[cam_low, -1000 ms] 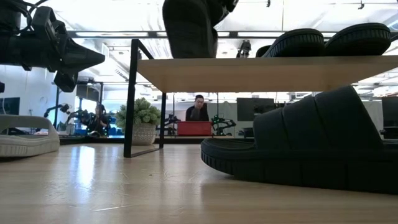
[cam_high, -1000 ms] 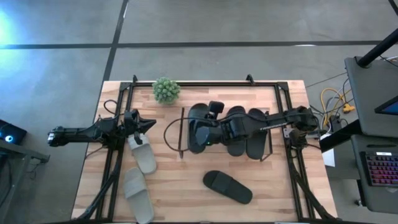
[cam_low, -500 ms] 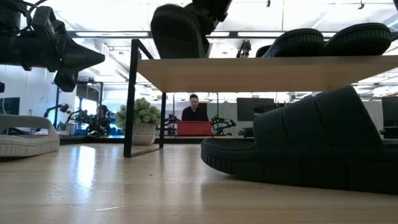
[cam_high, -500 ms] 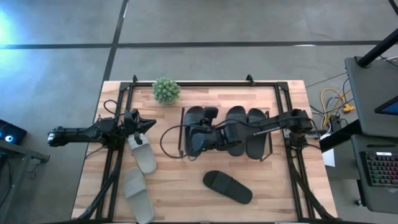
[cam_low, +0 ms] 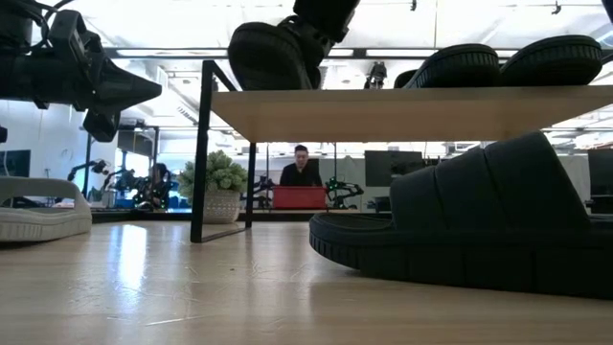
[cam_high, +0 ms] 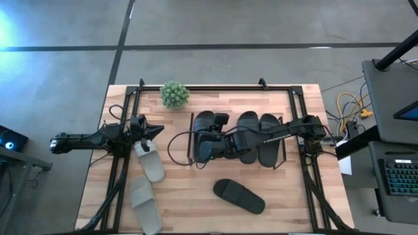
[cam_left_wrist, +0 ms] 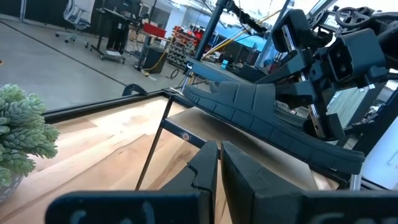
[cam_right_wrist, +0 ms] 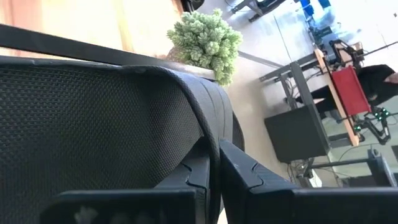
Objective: Pick and place slides into the shelf
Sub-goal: Put the black slipper on the shelf
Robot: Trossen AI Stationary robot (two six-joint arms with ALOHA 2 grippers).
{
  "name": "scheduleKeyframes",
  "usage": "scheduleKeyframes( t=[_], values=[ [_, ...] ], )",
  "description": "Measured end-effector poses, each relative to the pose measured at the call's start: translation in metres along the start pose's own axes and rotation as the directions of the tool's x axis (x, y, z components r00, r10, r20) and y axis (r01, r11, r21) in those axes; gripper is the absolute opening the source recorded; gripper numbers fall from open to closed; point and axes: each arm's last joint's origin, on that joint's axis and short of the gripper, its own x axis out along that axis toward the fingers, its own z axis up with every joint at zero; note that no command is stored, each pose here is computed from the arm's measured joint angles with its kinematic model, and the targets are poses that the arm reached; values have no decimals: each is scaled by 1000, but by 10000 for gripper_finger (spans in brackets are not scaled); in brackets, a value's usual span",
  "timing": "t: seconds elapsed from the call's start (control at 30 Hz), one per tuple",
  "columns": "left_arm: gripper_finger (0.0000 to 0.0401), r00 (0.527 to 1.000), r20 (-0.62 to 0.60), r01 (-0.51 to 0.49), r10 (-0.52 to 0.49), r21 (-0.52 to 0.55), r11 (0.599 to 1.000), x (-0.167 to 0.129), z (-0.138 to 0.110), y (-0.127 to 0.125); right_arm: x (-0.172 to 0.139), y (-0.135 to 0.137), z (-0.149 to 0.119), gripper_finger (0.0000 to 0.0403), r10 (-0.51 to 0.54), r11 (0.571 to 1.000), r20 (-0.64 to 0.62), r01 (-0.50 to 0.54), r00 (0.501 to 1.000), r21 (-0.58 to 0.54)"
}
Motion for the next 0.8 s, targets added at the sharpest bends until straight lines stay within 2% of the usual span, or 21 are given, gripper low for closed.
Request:
scheduleKeyframes(
  t=[0.23, 0.47, 0.8],
  values=[
    [6, 1000, 0, -1, 1, 0, 1000, 0, 0, 0, 1, -1, 0, 13, 3, 999, -2, -3, 1000, 54],
    [6, 1000, 0, -1, 1, 0, 1000, 0, 0, 0, 3, -1, -1, 20, 8, 998, -6, -7, 1000, 57],
    [6, 1000, -3, -2, 2, 1, 1000, 0, 0, 0, 8, 1, -4, 116, 22, 998, -17, -21, 1000, 59]
  ],
)
